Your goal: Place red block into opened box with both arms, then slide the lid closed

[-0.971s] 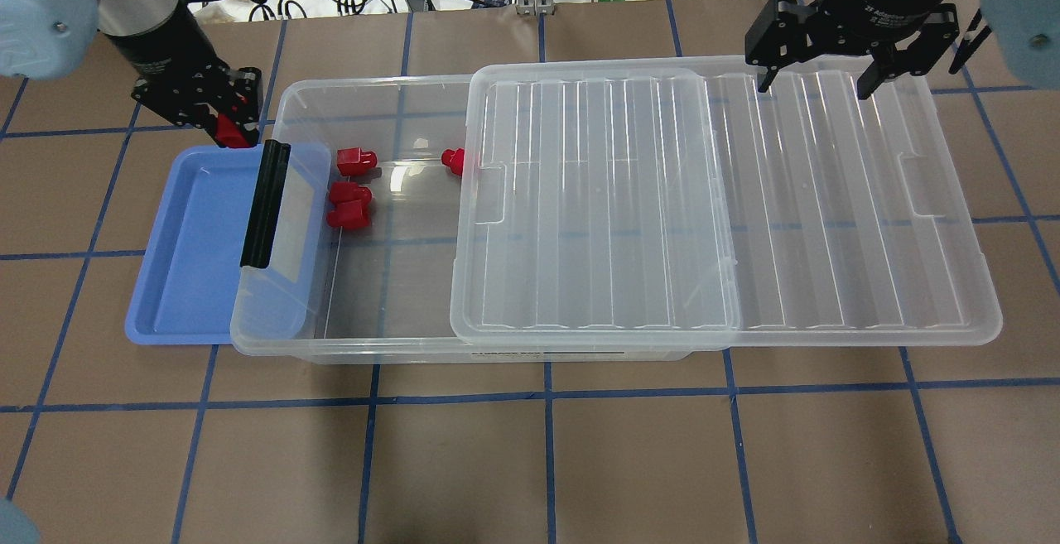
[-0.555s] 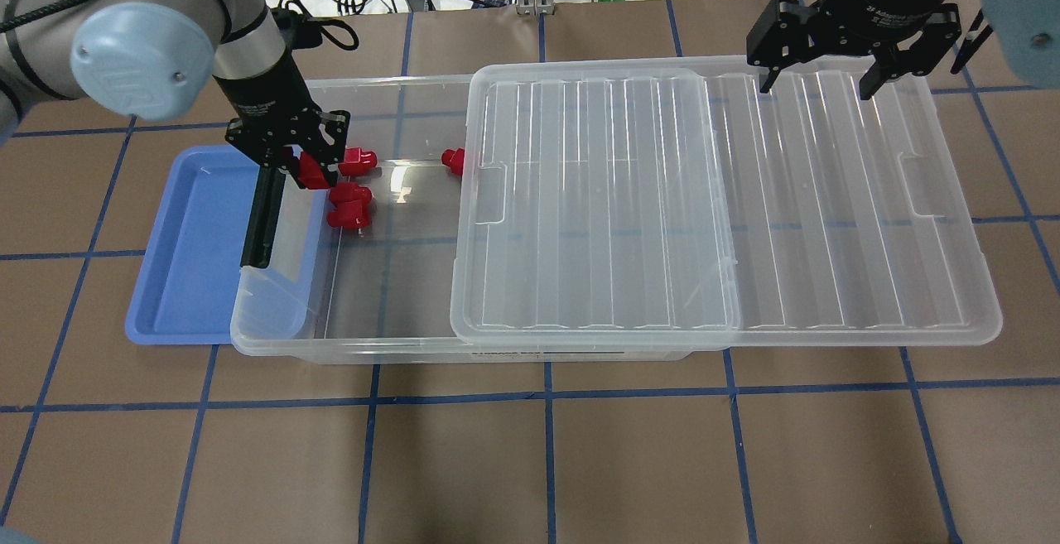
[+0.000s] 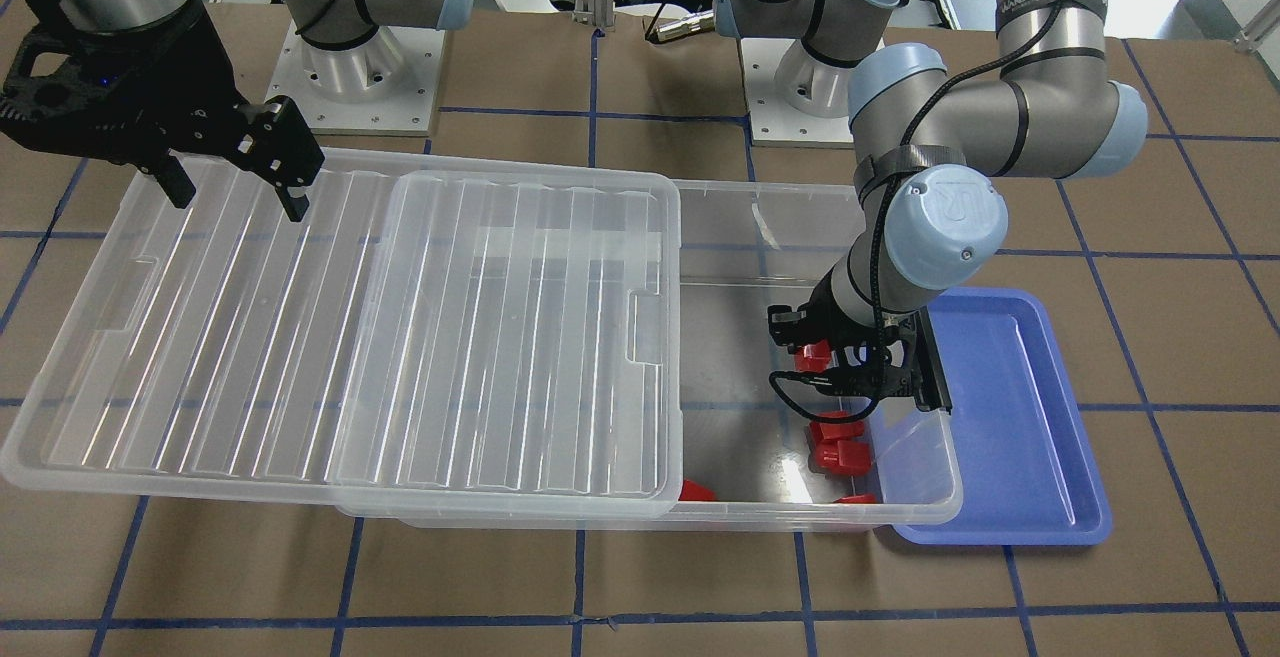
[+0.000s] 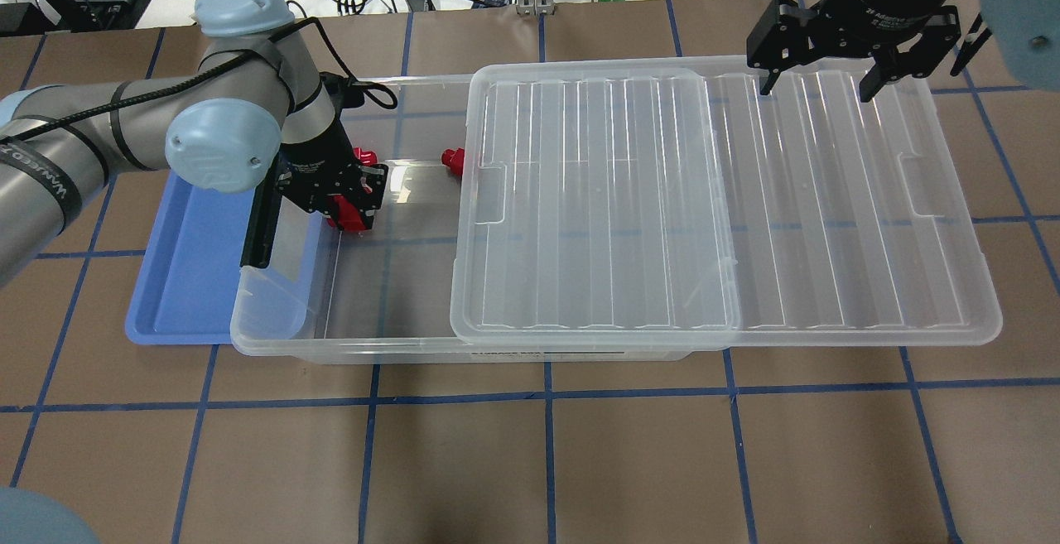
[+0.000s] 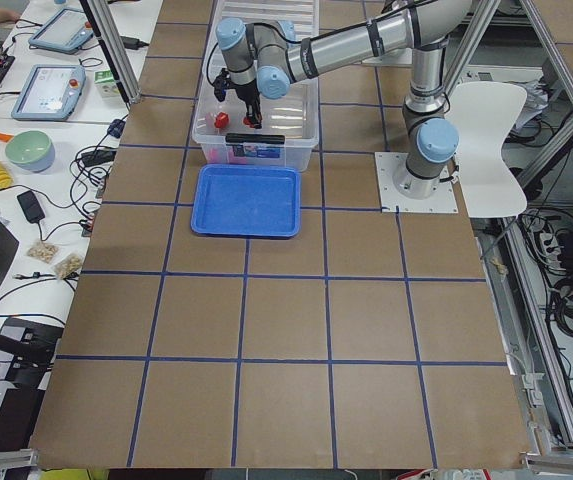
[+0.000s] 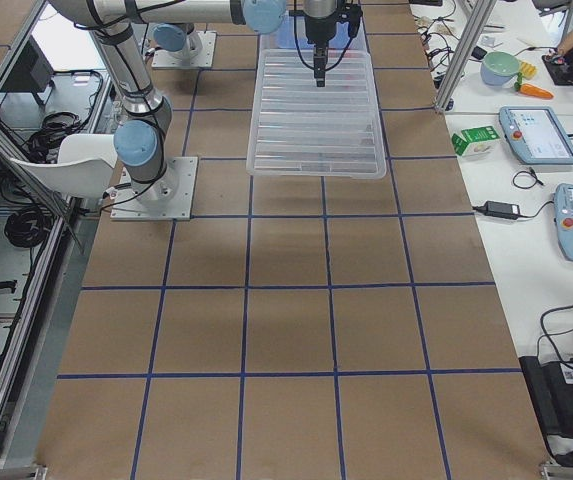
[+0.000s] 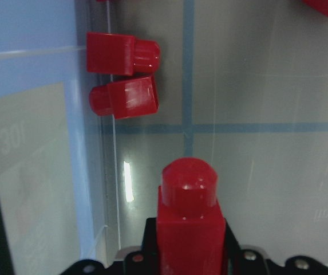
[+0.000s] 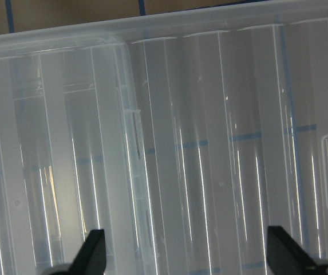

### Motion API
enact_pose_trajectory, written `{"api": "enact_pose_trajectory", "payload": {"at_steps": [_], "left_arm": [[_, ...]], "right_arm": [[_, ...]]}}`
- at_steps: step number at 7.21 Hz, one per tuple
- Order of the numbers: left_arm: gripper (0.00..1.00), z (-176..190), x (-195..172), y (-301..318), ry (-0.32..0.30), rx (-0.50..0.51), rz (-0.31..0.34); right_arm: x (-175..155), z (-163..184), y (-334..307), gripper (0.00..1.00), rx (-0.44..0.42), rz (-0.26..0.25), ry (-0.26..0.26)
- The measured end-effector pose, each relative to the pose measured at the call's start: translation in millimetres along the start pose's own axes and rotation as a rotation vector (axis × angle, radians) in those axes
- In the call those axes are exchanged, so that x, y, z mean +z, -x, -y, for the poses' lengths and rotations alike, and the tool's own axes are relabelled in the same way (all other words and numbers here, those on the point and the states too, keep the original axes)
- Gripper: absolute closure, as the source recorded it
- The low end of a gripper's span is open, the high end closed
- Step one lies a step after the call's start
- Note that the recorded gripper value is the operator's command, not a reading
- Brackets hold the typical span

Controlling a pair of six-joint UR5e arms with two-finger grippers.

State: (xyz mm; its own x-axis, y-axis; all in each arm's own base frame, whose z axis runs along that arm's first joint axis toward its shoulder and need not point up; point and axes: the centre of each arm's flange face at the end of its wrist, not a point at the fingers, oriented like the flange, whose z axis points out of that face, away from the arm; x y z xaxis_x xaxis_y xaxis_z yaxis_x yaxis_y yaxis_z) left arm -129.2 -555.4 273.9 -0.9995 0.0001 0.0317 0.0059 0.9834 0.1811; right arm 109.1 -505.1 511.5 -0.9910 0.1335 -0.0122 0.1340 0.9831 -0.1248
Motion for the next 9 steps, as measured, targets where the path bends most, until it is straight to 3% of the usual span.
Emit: {"api": "enact_pose_trajectory", "payload": {"at_steps": [3, 8, 9], "left_arm": [[1.0, -2.7, 32.5, -8.4, 0.025, 0.008, -0.041], [1.0, 11.9, 76.1, -6.4, 0.063, 0.016, -0.034], [0.84, 14.2, 81.5, -5.8, 0.067, 0.016, -0.034]], "right_arm": [[0.7, -0.2, 0.0, 0.0, 0.0, 0.0, 0.0], [0.9, -0.3, -0.2, 0.0, 0.0, -0.002, 0.002], [1.0, -0.3, -0.2, 0.0, 0.0, -0.002, 0.002]]}}
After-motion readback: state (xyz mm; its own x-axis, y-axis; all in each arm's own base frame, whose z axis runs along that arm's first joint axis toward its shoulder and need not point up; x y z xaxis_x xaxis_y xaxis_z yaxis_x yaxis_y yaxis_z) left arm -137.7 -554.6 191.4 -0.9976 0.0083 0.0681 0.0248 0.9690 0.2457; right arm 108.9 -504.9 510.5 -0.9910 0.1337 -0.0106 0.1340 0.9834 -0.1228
